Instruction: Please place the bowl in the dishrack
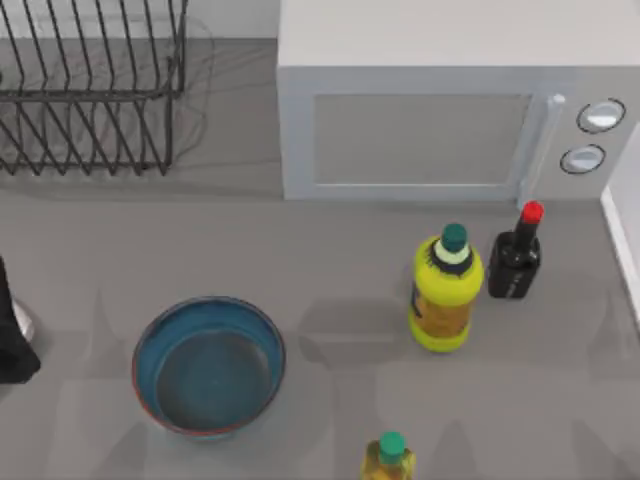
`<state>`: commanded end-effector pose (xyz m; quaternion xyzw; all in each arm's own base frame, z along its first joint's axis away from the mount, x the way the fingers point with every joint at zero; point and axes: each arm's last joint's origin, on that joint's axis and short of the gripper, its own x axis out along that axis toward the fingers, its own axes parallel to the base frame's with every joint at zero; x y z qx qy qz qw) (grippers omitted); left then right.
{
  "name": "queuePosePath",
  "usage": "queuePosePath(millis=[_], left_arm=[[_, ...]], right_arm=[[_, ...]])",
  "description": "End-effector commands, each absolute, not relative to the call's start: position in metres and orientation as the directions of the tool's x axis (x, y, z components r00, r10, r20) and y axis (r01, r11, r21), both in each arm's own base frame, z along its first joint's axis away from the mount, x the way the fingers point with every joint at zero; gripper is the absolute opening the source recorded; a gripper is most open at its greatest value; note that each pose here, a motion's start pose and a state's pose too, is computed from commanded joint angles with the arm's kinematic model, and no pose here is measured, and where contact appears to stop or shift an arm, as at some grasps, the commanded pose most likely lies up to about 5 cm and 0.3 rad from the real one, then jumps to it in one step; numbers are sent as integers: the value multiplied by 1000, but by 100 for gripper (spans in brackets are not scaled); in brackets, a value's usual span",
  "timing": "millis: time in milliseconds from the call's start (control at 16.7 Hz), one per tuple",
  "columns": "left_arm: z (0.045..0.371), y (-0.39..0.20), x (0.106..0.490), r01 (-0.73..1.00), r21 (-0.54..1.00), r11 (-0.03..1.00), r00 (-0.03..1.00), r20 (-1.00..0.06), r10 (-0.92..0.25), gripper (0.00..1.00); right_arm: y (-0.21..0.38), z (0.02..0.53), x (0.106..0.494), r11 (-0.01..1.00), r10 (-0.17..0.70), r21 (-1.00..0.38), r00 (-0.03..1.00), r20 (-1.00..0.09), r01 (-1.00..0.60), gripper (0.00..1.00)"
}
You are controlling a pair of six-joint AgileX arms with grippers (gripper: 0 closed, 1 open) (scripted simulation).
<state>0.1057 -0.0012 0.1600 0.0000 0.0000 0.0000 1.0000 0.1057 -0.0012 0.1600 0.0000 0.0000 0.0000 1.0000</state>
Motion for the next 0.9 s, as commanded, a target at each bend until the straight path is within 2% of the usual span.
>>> queuePosePath(millis=[240, 420, 660, 900], left_arm=[[165, -3, 106, 17, -17, 1000, 999, -29, -18, 100], [187, -10, 108, 72, -80, 994, 987, -138, -82, 100], [228, -28, 126, 131, -194, 972, 899, -389, -199, 100], [262, -67, 168, 118, -266, 957, 682, -679, -273, 100]], right_arm=[[-1, 160, 106, 1000, 0, 0, 1000, 0, 0, 100], [-1, 160, 106, 1000, 0, 0, 1000, 0, 0, 100], [-1, 160, 106, 1000, 0, 0, 1000, 0, 0, 100], [-1, 160, 106, 1000, 0, 0, 1000, 0, 0, 100]])
